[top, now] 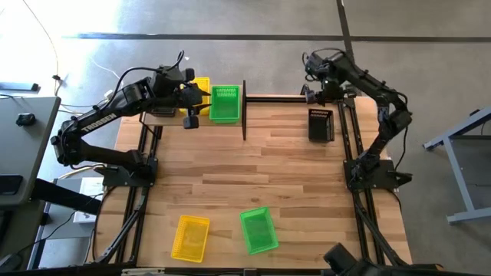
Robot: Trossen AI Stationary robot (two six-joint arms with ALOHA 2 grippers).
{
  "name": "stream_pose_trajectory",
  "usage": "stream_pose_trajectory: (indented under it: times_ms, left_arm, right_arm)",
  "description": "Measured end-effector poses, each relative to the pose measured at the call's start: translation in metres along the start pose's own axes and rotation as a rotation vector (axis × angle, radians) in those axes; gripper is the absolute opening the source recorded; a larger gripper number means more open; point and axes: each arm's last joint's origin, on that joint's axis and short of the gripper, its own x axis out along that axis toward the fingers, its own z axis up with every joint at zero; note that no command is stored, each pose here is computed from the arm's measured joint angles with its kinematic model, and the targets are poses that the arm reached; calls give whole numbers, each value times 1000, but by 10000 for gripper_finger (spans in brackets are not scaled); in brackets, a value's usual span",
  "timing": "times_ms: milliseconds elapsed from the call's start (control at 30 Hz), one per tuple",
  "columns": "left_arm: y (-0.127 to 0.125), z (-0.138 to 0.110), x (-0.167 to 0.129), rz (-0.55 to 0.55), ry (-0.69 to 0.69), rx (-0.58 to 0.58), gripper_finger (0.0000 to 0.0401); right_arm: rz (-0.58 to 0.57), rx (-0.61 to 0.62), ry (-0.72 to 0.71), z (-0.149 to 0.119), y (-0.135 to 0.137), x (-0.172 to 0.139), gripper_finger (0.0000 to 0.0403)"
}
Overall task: Stack baskets on shelf by color
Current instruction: Stack the black basket on top of the black baskets on the shelf
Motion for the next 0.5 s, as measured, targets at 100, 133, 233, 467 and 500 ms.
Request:
stream_pose_trajectory:
  times_ms: [100,133,233,467,500]
  left_arm:
    - [0,0,0,12,9,19,140]
    - [0,0,0,12,9,23,139]
    - [1,0,0,14,8,36,138]
    - [3,3,0,42,-29,45,138]
    - [3,4,0,43,-31,45,138]
  right_arm:
    - [-50,-14,78,-6,0,22,145]
    - [-67,-17,103,-10,0,30,145]
    - [-88,-24,138,-17,-1,49,145]
    - [-41,-17,148,-22,5,84,143]
    - [-41,-17,142,-22,6,88,142]
